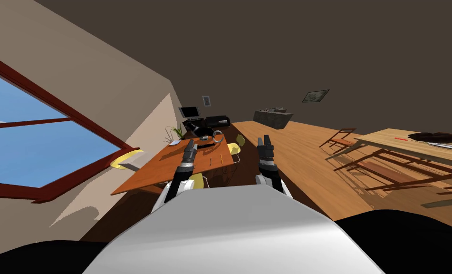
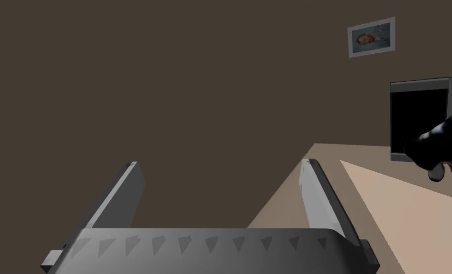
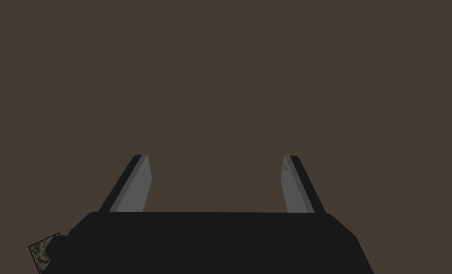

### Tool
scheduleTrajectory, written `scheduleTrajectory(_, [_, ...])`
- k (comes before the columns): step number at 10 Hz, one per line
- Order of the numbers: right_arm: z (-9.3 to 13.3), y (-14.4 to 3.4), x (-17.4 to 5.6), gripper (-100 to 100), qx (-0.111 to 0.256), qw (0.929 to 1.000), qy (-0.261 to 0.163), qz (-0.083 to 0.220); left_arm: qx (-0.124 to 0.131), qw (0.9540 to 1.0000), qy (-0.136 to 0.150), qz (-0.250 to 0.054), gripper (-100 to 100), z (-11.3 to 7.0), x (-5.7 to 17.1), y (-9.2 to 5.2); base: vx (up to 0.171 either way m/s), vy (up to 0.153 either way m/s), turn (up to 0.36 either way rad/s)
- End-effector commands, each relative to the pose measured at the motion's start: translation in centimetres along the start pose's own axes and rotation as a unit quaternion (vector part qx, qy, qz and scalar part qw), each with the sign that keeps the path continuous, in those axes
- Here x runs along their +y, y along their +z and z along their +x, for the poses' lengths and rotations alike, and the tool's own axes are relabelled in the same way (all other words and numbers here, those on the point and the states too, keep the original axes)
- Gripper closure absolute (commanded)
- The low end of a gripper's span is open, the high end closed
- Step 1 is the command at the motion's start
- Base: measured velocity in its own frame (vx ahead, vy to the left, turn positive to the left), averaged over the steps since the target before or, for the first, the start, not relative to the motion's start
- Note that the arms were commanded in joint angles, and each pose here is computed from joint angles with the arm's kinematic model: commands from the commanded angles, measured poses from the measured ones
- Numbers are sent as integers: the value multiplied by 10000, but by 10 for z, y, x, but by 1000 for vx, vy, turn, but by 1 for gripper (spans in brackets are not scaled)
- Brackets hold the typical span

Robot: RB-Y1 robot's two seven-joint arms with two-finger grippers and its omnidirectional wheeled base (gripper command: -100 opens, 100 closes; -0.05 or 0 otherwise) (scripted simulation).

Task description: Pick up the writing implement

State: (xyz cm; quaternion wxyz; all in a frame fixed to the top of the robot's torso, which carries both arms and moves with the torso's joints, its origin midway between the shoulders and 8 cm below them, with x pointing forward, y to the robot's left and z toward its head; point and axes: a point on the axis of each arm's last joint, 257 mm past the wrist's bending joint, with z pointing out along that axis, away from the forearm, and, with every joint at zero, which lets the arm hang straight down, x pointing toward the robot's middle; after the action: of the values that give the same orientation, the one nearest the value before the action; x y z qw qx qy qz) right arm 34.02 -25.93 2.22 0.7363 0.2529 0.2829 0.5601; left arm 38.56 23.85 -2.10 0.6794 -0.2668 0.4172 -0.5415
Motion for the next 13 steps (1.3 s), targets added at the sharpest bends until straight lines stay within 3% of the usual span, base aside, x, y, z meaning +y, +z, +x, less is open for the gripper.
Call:
scheduleTrajectory(1, [0,0,0,0,0,10000,0,0,122,9998,48,-138,-100,3,10,0,-20,24,-11])
scheduleTrajectory(4, [0,0,0,0,0,10000,0,0,620,9944,224,-822,-100,23,67,-15,-32,34,-42])
scheduleTrajectory(5, [0,0,0,0,0,10000,0,0,659,9941,255,-821,-100,23,68,-15,-30,35,-14])
scheduleTrajectory(6, [0,0,0,0,0,10000,0,0,845,9901,348,-1069,-100,28,88,-23,-29,22,-24])
scheduleTrajectory(7, [0,0,0,0,0,10000,0,0,846,9900,349,-1069,-100,28,89,-23,-15,10,-37])
scheduleTrajectory(9, [0,0,0,0,0,10000,0,0,1187,9791,530,-1564,-100,36,129,-41,-23,16,-60])
scheduleTrajectory(10, [0,0,0,0,0,10000,0,0,1227,9779,571,-1591,-100,36,132,-42,-17,13,-52])
scheduleTrajectory(12, [0,0,0,0,0,10000,0,0,1558,9622,779,-2092,-100,39,172,-65,-25,16,-63])
scheduleTrajectory(13, [0,0,0,0,0,10000,0,0,1594,9604,823,-2133,-100,37,176,-68,-21,10,-39])
